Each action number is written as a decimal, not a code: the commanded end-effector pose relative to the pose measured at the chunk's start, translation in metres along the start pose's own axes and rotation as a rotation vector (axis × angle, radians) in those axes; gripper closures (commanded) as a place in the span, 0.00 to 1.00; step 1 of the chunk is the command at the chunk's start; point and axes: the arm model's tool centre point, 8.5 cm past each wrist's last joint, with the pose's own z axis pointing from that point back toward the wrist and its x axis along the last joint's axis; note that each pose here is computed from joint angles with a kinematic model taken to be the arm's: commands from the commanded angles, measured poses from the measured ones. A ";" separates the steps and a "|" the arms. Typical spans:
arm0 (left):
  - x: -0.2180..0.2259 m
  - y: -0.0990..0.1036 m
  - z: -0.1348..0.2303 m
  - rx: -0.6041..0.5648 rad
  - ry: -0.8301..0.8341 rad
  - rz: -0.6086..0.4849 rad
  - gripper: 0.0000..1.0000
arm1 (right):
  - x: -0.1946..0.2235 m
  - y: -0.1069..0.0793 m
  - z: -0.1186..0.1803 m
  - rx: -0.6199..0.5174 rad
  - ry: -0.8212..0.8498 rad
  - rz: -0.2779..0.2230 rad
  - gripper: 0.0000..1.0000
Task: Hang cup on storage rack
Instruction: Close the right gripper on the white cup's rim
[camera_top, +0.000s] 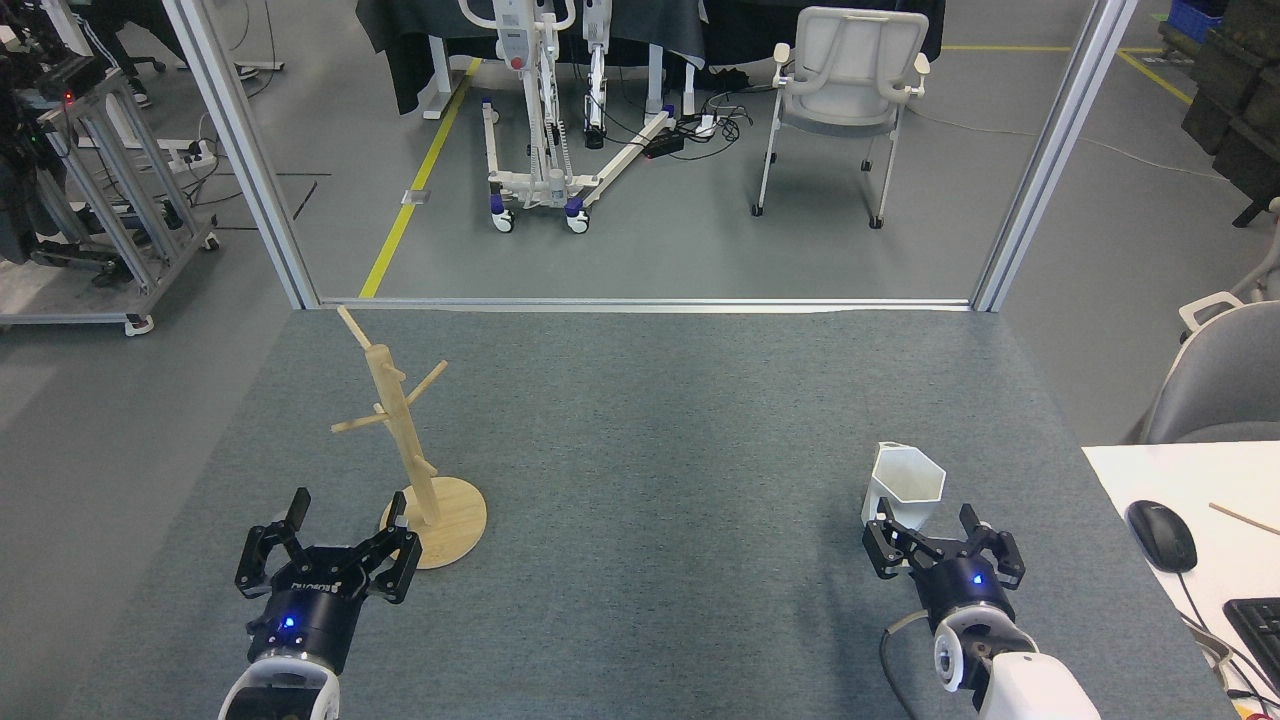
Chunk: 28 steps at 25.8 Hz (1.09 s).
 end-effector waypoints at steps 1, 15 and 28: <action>0.000 0.000 0.000 0.004 0.000 0.000 0.01 | 0.013 -0.005 -0.012 0.009 -0.018 0.006 0.02; 0.000 0.001 0.000 0.008 -0.002 -0.003 0.01 | 0.021 -0.028 -0.037 0.006 0.005 -0.007 0.02; 0.001 -0.004 0.007 -0.006 -0.003 -0.001 0.01 | 0.004 -0.020 -0.044 0.057 0.048 0.003 0.02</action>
